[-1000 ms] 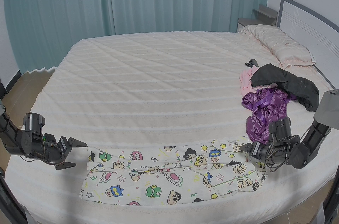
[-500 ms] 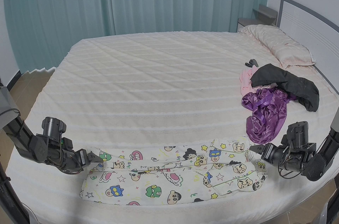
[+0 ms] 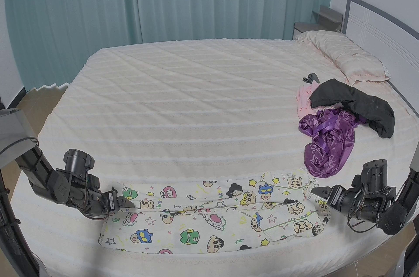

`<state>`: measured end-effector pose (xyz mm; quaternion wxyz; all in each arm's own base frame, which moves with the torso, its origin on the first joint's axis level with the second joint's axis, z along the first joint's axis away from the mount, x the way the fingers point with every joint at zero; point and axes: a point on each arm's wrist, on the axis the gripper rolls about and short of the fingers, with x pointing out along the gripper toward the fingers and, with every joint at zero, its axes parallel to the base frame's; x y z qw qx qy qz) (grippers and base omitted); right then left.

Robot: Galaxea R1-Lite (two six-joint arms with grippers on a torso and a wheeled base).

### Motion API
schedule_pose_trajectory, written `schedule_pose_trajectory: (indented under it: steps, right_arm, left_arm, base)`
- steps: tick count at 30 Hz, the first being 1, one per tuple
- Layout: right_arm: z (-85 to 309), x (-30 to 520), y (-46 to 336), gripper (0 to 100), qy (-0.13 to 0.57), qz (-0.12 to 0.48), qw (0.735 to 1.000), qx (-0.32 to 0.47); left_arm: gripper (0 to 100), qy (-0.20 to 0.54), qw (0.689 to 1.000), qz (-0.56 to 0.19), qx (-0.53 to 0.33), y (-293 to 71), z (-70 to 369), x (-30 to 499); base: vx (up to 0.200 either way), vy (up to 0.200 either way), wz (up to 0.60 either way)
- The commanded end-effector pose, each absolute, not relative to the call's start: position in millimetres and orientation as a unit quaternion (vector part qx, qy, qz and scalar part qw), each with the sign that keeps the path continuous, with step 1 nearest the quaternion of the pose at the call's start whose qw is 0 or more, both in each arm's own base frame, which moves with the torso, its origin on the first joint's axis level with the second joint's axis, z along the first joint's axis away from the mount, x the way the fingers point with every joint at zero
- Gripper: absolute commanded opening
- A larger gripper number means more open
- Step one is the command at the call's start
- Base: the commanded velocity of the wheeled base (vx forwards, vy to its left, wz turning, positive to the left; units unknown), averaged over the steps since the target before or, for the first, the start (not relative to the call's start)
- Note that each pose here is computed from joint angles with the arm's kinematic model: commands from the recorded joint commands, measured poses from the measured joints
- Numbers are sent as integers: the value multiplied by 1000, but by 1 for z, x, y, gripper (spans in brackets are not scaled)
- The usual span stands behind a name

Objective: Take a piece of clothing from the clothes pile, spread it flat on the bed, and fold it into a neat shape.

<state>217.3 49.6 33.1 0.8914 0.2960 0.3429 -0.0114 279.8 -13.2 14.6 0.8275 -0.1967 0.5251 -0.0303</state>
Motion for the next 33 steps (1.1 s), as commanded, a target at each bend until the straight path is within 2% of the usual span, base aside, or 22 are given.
schedule_pose_trajectory:
  steps: [1,18,19,28,33]
  right_arm:
    - [31,212,49,100,349,-12,890,294]
    - [28,205,48,100,352,0,887,299]
    - [28,205,48,100,352,0,887,299]
    - [26,204,48,100,358,-2,885,298]
    - [25,203,47,100,363,-1,882,299]
  left_arm:
    - [100,533,823,-32,-192,-17,10,280]
    - [100,544,821,-45,-167,-38,2,283]
    - [0,544,821,-44,-167,-38,1,284]
    - [0,544,820,-39,-175,-37,0,283]
    - [0,526,828,-33,-191,-27,14,279]
  base:
    - [0,0,0]
    - [0,0,0]
    - [0,0,0]
    - [0,0,0]
    - [0,0,0]
